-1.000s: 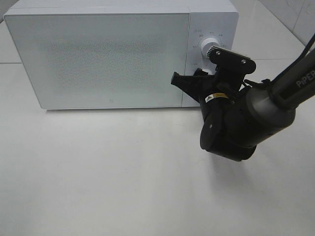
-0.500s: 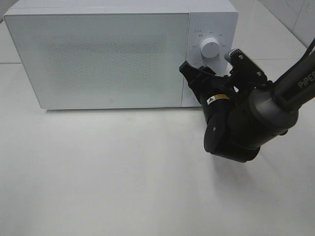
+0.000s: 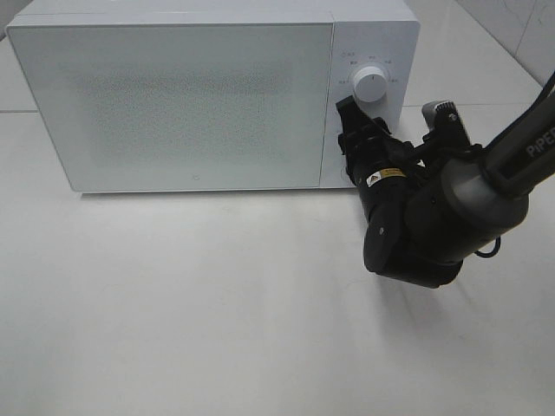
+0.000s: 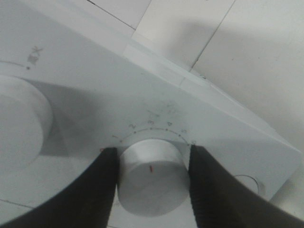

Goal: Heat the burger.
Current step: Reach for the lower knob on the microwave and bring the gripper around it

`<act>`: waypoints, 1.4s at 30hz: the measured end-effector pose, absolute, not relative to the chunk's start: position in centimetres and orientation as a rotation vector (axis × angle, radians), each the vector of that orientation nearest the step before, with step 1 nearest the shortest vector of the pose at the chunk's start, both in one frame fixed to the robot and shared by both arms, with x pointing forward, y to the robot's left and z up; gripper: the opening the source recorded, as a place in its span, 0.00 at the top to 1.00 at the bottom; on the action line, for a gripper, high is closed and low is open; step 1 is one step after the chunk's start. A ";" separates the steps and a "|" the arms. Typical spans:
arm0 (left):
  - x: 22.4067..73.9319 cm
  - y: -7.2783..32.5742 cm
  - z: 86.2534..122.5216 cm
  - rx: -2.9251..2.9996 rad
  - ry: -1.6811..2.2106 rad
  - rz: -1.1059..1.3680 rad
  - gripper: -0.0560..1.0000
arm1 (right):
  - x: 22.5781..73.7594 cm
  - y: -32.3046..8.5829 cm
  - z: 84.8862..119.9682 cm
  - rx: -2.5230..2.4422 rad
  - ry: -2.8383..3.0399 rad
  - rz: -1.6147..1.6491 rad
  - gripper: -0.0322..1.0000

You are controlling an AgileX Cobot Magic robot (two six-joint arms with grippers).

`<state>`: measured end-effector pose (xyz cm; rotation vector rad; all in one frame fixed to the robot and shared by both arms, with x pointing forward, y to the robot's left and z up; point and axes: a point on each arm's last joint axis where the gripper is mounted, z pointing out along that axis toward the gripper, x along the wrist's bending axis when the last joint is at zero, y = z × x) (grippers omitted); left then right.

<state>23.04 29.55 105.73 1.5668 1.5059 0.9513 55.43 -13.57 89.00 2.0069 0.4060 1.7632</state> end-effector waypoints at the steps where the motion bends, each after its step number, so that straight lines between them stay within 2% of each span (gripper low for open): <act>1: 23.0 29.6 105.7 1.567 1.506 0.951 0.01 | 55.4 -13.6 89.0 2.014 0.394 1.771 0.54; 25: 23.0 29.6 105.7 1.567 1.506 0.951 0.01 | 55.5 -13.4 88.9 2.286 -0.167 2.075 0.53; 42: 23.0 29.6 105.7 1.567 1.506 0.951 0.01 | 55.5 -13.4 88.9 2.323 -0.267 2.120 0.53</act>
